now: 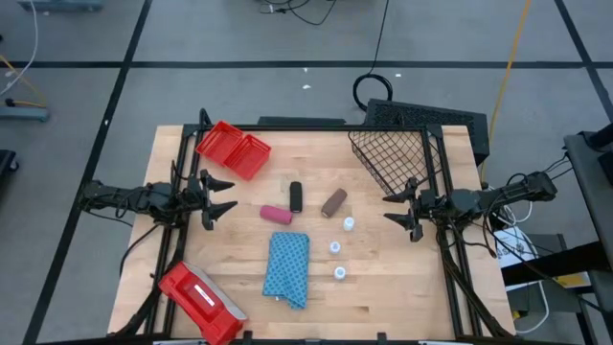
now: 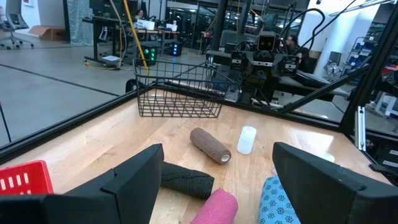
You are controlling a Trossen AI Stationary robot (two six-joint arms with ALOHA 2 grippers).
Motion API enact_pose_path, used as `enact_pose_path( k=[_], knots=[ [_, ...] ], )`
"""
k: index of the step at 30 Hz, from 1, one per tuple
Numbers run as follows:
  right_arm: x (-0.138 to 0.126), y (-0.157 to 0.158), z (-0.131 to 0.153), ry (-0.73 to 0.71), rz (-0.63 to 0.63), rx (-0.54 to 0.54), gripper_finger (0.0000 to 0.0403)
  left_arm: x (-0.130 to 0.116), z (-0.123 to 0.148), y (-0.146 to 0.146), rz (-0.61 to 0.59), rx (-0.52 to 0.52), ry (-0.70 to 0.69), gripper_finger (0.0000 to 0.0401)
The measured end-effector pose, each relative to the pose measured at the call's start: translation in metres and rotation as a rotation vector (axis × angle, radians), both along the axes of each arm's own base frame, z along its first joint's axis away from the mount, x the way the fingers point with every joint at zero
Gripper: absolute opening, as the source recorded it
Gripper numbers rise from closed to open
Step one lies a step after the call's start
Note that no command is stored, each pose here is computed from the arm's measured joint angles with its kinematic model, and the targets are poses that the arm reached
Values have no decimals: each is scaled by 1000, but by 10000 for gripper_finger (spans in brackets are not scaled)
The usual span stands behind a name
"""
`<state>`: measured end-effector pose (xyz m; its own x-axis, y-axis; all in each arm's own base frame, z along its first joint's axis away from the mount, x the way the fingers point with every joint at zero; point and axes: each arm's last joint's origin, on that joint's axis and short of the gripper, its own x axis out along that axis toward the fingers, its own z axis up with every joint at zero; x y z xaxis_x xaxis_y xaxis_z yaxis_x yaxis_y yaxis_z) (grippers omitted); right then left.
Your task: Pick & place medical supplies in basket/bin
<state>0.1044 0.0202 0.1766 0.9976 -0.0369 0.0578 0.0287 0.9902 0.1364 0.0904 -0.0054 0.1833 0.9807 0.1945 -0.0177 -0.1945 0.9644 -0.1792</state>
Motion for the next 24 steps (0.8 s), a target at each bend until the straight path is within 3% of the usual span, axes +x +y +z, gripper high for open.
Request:
enact_pose_path(
  k=[8, 16, 19, 24],
  knots=[
    [0, 0, 0, 0, 0, 0, 220, 0, 0, 0, 2, 10, 2, 310],
    [0, 0, 0, 0, 0, 0, 220, 0, 0, 1, 18, 163, 30, 310],
    [0, 0, 0, 0, -1, 0, 220, 0, 4, -2, -51, 33, -31, 310],
    [0, 0, 0, 0, 0, 0, 223, -1, 17, -2, -68, -136, -191, 310]
  ],
)
